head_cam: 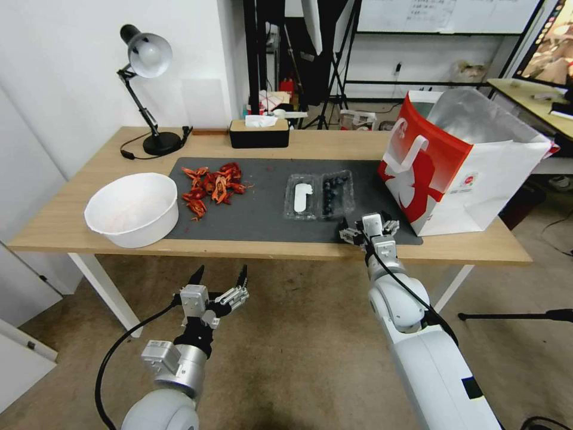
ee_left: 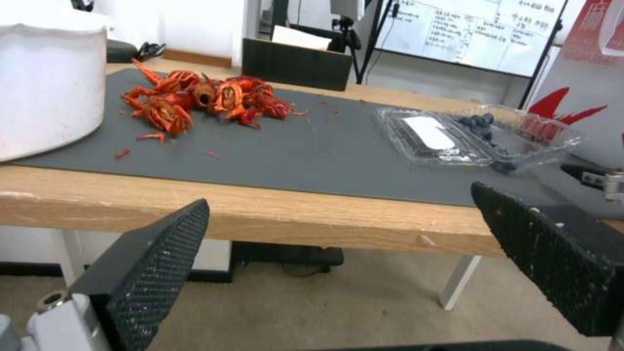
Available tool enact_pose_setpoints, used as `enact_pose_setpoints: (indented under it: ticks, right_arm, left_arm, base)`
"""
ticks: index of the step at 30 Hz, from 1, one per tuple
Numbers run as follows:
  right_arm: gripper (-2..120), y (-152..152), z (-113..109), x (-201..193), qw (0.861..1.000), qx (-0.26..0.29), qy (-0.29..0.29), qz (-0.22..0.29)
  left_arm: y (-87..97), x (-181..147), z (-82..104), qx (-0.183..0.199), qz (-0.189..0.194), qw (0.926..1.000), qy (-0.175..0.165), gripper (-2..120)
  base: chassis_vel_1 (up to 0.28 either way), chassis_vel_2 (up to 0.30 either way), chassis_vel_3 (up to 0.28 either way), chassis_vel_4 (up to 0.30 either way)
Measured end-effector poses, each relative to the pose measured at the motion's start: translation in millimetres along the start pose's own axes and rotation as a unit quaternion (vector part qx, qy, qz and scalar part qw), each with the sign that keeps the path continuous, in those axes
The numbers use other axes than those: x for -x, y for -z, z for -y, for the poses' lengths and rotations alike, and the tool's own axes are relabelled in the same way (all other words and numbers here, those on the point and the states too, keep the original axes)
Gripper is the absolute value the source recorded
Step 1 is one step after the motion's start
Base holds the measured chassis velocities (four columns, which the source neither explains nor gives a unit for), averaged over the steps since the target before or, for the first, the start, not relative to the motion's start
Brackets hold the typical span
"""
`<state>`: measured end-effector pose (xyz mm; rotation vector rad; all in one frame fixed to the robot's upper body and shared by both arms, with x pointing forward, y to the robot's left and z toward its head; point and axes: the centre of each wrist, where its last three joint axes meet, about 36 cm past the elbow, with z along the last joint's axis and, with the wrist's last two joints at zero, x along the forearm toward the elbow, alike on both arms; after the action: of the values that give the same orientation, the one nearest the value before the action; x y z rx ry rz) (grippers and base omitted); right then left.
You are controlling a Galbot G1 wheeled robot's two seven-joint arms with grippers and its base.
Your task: Close the takeout container lid, then place the container into the takeout bag.
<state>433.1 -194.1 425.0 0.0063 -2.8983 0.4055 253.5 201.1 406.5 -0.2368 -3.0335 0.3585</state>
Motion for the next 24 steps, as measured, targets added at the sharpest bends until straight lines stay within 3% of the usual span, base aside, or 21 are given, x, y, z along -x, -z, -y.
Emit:
enact_pose_setpoints:
  ticks: [4,15,18,24]
  right_arm:
    - [100,1,4,-24,1.0,0.01,0.009,0.019]
    - [100,-1,13,-82,0.989,0.103,0.027,0.103]
    - [100,-14,18,-110,0.981,0.129,0.026,0.142]
    - [100,-37,18,-143,0.976,0.14,-0.014,0.166]
  left_arm:
    - [0.8,0,-1.1,0.002,0.001,1.0,0.0,100]
    - [2.7,0,-0.7,0.001,0.006,1.0,-0.005,100]
    - [2.1,-1,-0.5,0.001,0.007,0.9999,-0.007,100]
    - [2.1,-2,-2.8,0.004,0.008,0.9999,-0.009,100]
  base:
    - [0.0,0.0,0.0,0.0]
    - [0.0,0.0,0.0,0.0]
    - [0.0,0.0,0.0,0.0]
    - [0.0,0.0,0.0,0.0]
